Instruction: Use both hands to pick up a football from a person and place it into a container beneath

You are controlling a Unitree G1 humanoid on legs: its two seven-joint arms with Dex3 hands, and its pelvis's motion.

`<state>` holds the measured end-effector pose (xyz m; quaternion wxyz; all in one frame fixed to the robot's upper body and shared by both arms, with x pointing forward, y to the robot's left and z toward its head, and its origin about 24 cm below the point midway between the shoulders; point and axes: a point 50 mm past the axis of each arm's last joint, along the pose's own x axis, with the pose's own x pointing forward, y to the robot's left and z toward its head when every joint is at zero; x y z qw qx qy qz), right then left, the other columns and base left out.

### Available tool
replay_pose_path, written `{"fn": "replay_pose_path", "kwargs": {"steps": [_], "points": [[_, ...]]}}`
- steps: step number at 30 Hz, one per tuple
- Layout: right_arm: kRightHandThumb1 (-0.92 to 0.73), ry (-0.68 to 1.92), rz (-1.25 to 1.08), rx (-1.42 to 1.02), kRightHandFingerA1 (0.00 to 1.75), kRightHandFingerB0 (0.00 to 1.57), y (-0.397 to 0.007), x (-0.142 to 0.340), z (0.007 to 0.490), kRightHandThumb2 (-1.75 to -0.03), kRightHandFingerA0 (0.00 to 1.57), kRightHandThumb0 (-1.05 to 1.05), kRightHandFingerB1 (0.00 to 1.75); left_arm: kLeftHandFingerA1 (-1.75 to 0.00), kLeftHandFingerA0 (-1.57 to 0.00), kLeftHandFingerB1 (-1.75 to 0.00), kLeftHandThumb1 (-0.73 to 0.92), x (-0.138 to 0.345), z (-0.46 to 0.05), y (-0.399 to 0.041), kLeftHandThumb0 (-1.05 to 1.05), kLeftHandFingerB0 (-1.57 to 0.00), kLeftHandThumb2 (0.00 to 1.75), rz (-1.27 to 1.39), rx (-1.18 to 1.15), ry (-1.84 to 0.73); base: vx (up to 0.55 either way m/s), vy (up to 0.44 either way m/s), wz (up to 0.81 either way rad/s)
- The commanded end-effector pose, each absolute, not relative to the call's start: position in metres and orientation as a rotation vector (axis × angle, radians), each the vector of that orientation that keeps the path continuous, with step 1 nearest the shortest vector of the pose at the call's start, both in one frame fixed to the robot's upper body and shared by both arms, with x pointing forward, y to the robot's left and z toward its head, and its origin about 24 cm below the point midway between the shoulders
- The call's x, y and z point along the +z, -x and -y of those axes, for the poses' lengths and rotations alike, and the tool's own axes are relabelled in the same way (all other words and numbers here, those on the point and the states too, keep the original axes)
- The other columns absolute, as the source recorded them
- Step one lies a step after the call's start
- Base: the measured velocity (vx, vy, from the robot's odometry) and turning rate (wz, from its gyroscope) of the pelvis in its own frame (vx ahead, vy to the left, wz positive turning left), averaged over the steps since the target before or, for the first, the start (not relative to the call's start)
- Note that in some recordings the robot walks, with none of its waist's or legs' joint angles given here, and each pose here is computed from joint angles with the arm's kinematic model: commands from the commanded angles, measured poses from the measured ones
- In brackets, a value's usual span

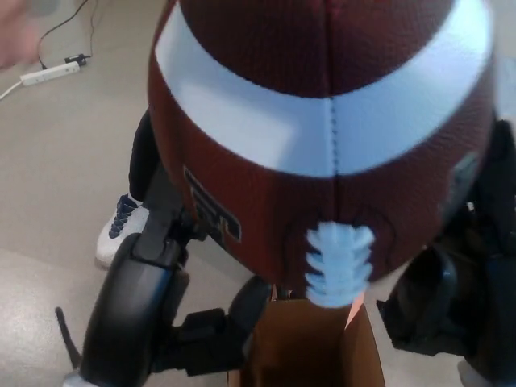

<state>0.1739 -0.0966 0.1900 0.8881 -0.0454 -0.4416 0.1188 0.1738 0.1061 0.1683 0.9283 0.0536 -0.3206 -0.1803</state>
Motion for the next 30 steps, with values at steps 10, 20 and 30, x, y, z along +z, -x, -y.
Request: {"fn": "replay_pose_path", "kwargs": {"steps": [10,20,30], "points": [[-0.92,0.094,0.826,0.456,0.09,0.00,-0.172,0.164,0.058,-1.21,0.00,-0.83,0.09,-0.20,-0.08,-0.23,0.83,0.177,-0.074,-0.164,-0.79,-0.11,0.85,0.705,-0.465,-0.145,0.00,0.000,0.00],[-0.88,0.091,0.656,0.360,0.12,0.00,-0.209,0.132,0.063,-1.19,0.00,-0.82,0.13,-0.27,0.00,-0.34,0.77,0.146,-0.075,-0.202,-0.78,-0.14,1.11,0.519,-0.392,-0.150,0.00,0.000,0.00],[-0.90,0.137,0.612,0.288,0.09,0.00,-0.235,0.123,0.075,-1.18,0.00,-0.86,0.09,-0.20,-0.08,-0.24,0.82,0.134,-0.071,-0.236,-0.83,-0.13,0.82,0.459,-0.402,-0.141,0.00,0.000,0.00]]}}
